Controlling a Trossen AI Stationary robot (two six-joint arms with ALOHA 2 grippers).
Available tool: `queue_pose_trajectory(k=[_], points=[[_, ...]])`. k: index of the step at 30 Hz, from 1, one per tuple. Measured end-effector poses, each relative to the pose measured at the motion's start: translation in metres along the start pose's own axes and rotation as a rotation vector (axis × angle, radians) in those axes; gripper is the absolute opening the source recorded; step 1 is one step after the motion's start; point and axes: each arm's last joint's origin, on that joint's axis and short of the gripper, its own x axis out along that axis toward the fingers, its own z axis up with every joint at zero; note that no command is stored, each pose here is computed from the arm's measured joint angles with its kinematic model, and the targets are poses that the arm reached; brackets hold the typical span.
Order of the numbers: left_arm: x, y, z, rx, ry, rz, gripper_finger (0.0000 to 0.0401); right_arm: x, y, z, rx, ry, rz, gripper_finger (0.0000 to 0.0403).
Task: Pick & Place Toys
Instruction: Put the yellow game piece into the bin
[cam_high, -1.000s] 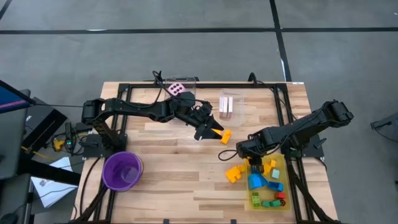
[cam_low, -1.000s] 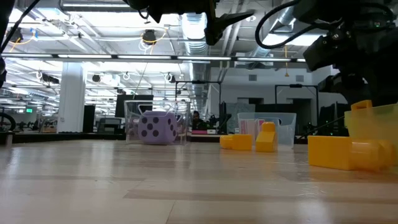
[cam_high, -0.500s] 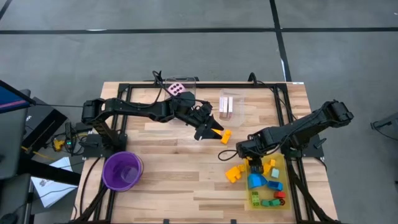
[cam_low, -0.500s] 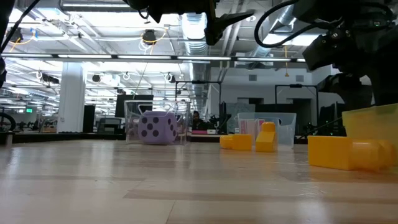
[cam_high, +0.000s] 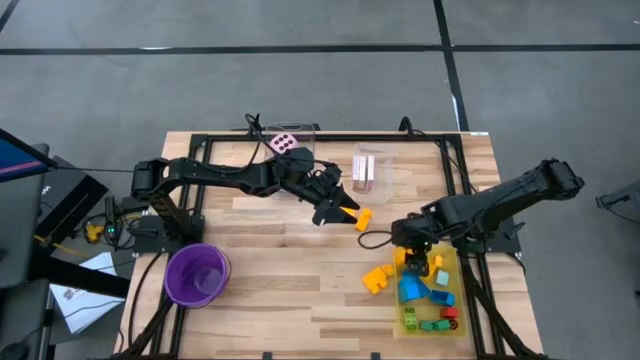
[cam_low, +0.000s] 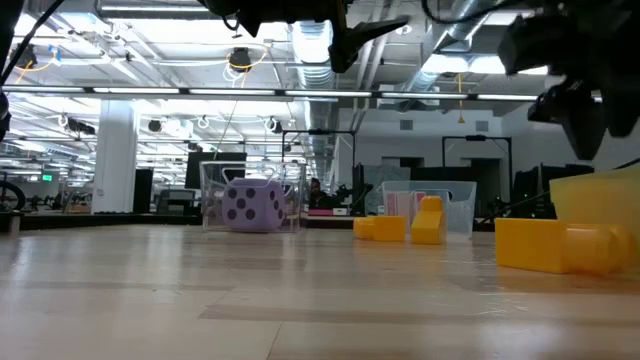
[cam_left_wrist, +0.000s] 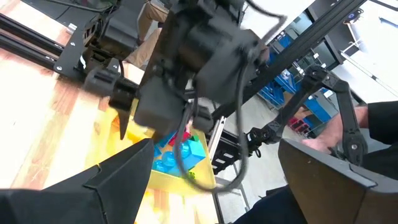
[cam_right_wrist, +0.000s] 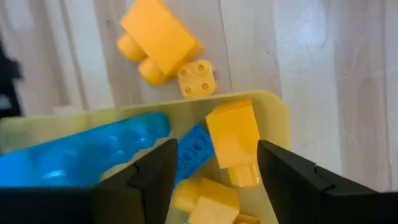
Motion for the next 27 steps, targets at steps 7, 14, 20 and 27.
queue_pose_trajectory(k=[7, 14, 20, 27], points=[[0.0, 0.0, 0.0, 0.0, 0.001, -0.001, 0.0342, -0.019, -0.006, -0.009, 0.139, -0.114, -0.099, 0.0192], [0.001, -0.002, -0.002, 0.001, 0.005, -0.007, 0.0342, -0.013, -0.02, -0.005, 0.241, -0.079, -0.223, 0.008], [0.001, -0.002, -0.002, 0.001, 0.005, -0.007, 0.0342, 0.007, -0.027, 0.007, 0.251, -0.01, -0.272, 0.0013], [0.003, -0.005, -0.003, -0.012, 0.011, -0.013, 0.0342, 0.029, -0.027, 0.014, 0.209, 0.075, -0.275, 0.0004]])
